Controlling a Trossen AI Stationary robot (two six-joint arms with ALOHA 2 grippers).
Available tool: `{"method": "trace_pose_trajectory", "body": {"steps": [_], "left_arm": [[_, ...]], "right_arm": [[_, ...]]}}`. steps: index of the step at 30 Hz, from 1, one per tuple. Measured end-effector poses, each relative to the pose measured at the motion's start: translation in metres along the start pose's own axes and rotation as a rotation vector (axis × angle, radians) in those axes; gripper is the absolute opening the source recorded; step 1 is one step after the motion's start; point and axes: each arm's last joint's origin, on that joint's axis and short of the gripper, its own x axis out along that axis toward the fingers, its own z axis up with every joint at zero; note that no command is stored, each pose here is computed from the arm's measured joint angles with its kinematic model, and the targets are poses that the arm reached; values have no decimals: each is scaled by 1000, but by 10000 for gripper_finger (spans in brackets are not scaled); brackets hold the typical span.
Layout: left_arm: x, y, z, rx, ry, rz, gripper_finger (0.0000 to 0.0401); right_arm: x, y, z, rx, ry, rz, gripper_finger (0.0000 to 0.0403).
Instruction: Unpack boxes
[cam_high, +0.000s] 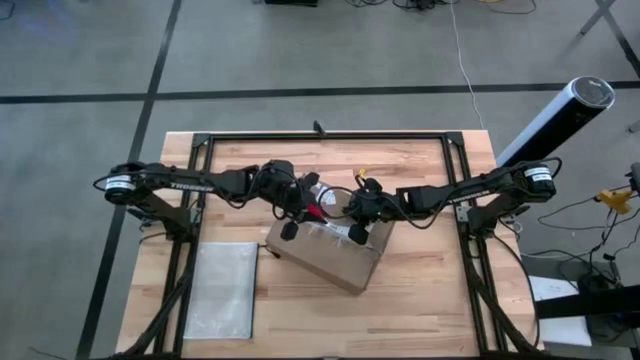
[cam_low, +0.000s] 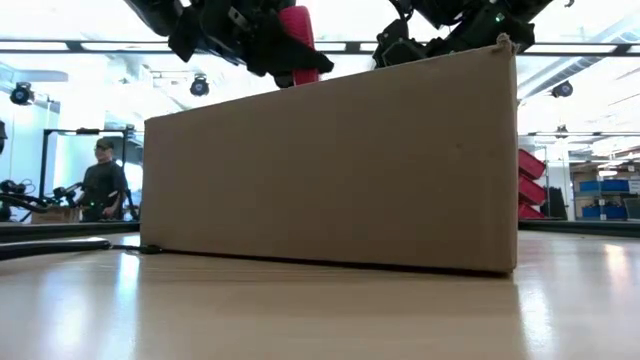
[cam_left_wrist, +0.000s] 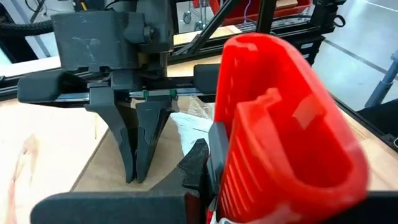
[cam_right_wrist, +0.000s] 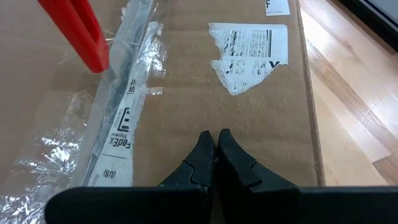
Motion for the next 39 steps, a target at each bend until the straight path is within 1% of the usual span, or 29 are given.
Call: {"method": "trace_pose_trajectory", "body": {"steps": [4, 22, 32, 39], "left_arm": [[-4, -1, 3, 9, -12, 2, 32], [-10, 9, -10, -14, 44, 26, 32], [-11, 8, -16, -33, 87, 25, 32], [-23, 8, -13, -34, 101, 55, 32]], "right_arm": [[0, 0, 0, 0, 1, 2, 0], [0, 1, -1, -1, 5, 15, 0], [0, 1, -2, -2, 14, 27, 0], [1, 1, -3, -3, 16, 35, 0]]}}
